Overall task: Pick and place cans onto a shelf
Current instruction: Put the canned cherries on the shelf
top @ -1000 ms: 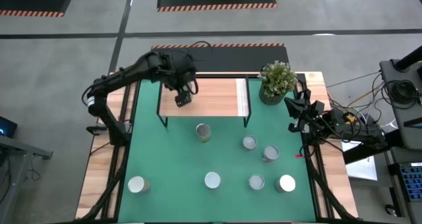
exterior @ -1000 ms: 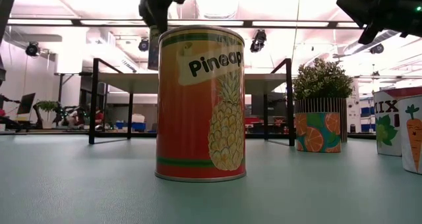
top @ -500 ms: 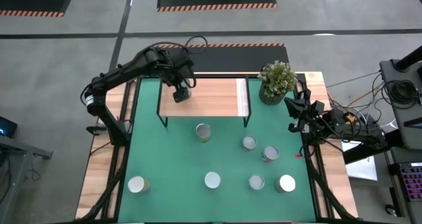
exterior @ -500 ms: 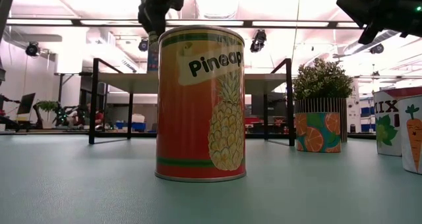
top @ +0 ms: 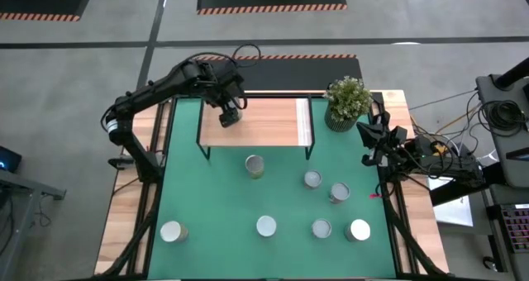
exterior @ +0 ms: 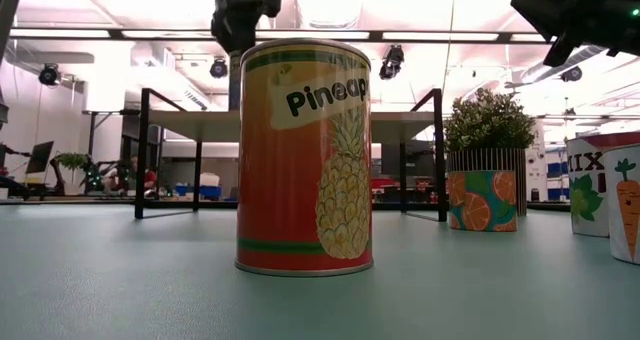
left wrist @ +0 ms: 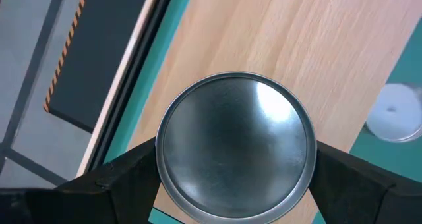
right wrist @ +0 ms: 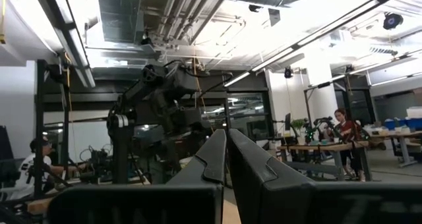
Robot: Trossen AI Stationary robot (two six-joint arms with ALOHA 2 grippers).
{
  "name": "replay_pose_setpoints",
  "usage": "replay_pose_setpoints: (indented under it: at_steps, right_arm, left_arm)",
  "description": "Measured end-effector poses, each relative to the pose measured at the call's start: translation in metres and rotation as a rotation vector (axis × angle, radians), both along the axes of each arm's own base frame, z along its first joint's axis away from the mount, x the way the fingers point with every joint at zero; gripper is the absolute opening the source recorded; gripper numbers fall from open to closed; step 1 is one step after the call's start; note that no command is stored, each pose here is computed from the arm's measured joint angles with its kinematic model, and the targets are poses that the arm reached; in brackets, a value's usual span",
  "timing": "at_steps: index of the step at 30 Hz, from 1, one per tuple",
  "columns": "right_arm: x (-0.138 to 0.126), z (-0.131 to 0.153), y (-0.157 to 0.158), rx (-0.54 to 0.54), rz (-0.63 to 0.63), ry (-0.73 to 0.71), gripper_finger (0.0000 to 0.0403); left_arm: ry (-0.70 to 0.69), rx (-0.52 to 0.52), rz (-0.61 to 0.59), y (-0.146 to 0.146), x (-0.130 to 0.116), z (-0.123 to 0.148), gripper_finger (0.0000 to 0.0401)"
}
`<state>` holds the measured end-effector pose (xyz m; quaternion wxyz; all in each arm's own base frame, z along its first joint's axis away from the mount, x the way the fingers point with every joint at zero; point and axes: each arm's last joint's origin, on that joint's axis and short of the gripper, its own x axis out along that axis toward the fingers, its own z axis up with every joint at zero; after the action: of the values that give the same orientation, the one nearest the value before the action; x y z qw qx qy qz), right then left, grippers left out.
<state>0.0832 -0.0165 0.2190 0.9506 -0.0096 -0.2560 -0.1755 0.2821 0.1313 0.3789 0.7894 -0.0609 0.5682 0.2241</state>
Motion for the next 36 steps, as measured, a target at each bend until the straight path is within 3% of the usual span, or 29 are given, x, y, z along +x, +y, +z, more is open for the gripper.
replay_pose_setpoints:
  at_steps: [9, 18, 29, 36]
  right_arm:
    - [-0.001, 0.005, 0.0, -0.004, 0.006, -0.009, 0.0009]
    - [-0.002, 0.008, 0.0, -0.013, 0.001, -0.01, 0.0009]
    - [-0.002, 0.007, 0.0, -0.01, 0.002, 0.002, 0.0009]
    - [-0.002, 0.007, 0.0, -0.011, 0.001, 0.003, 0.0009]
  left_arm:
    - [0.016, -0.035, -0.017, 0.0, 0.002, -0.018, 0.0314]
    - [0.021, -0.03, -0.019, -0.001, -0.002, -0.015, 0.0326]
    - [0.036, -0.015, -0.007, -0.001, -0.004, -0.014, 0.0385]
    - [-0.021, 0.011, 0.02, -0.009, -0.02, 0.003, 0.0393]
